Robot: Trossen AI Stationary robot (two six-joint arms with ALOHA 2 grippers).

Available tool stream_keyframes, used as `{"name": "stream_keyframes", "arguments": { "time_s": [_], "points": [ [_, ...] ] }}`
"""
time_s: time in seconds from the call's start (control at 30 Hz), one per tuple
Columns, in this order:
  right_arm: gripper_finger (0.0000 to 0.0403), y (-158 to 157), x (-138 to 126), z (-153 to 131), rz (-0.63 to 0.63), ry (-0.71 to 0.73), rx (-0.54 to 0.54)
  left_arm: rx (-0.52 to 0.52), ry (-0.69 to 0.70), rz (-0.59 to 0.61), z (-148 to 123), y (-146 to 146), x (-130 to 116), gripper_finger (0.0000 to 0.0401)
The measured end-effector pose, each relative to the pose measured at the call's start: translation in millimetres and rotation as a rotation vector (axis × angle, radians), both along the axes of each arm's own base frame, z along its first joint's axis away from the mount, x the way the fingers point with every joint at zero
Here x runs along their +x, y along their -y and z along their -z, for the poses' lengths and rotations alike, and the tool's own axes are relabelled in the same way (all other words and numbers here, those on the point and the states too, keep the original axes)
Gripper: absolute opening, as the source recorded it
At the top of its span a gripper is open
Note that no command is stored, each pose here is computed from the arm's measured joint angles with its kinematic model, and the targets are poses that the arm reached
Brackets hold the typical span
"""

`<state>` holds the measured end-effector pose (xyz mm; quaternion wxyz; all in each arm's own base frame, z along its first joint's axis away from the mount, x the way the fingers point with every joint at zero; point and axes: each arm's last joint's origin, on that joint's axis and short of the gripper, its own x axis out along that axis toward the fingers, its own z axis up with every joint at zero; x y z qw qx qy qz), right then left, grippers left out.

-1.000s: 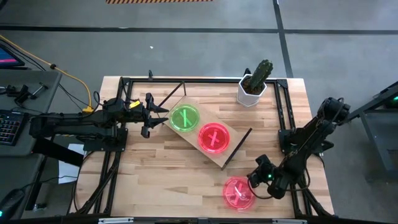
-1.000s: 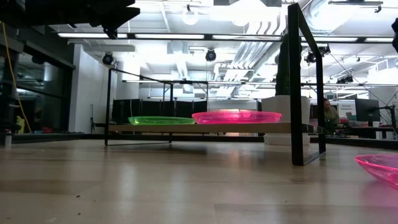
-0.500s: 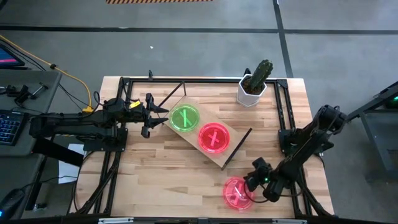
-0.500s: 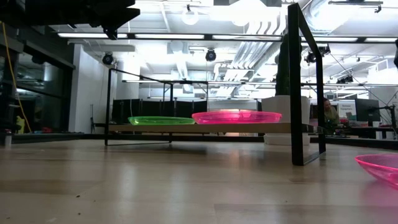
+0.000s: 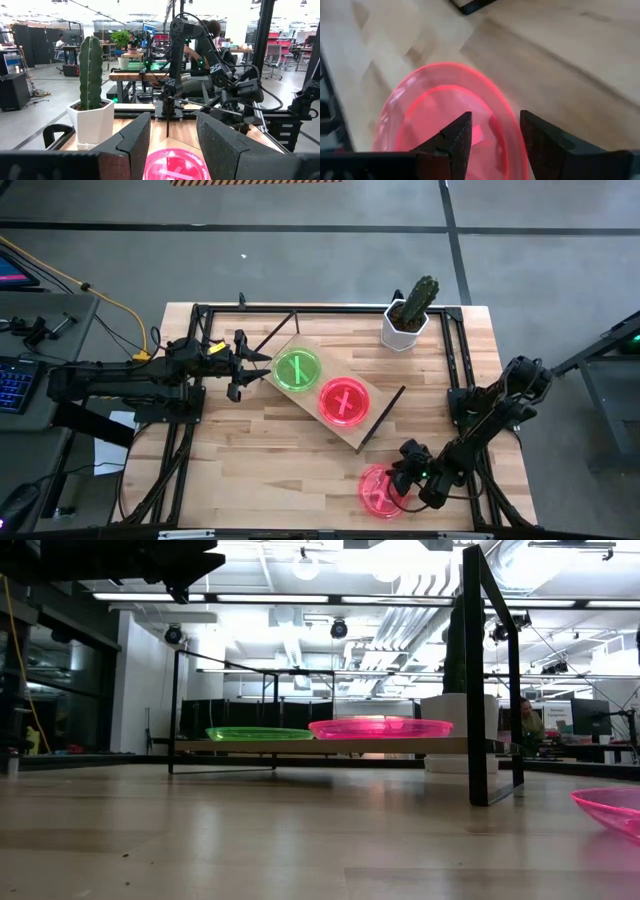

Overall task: Place and stack plates onto a shelf
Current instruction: Stack the pink plate on top of the other pink plate on the shelf

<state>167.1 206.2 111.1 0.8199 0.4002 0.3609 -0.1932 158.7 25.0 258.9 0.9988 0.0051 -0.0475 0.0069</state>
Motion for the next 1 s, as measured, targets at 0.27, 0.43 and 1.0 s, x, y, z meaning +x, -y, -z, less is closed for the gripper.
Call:
{"name": "stream_keyframes", "arguments": {
  "time_s": [0.27, 0.43, 1.0],
  "points": [
    [0.0138, -1.7, 0.4, -0.4, -0.044, -0.002, -0.011, -0.001, -0.001, 0.000, 0.1, 0.0, 0.0, 0.0152],
    [0.0085, -0.9, -0.1, 0.0, -0.072, -0.008, -0.046, 0.000, -0.001, 0.000, 0.1, 0.0, 0.0, 0.0152],
    [0.0001, -12.6, 5.9, -7.0, -0.166, 0.033, 0.082, 0.000, 0.000, 0.000, 0.1, 0.0, 0.0, 0.0152]
  ]
}}
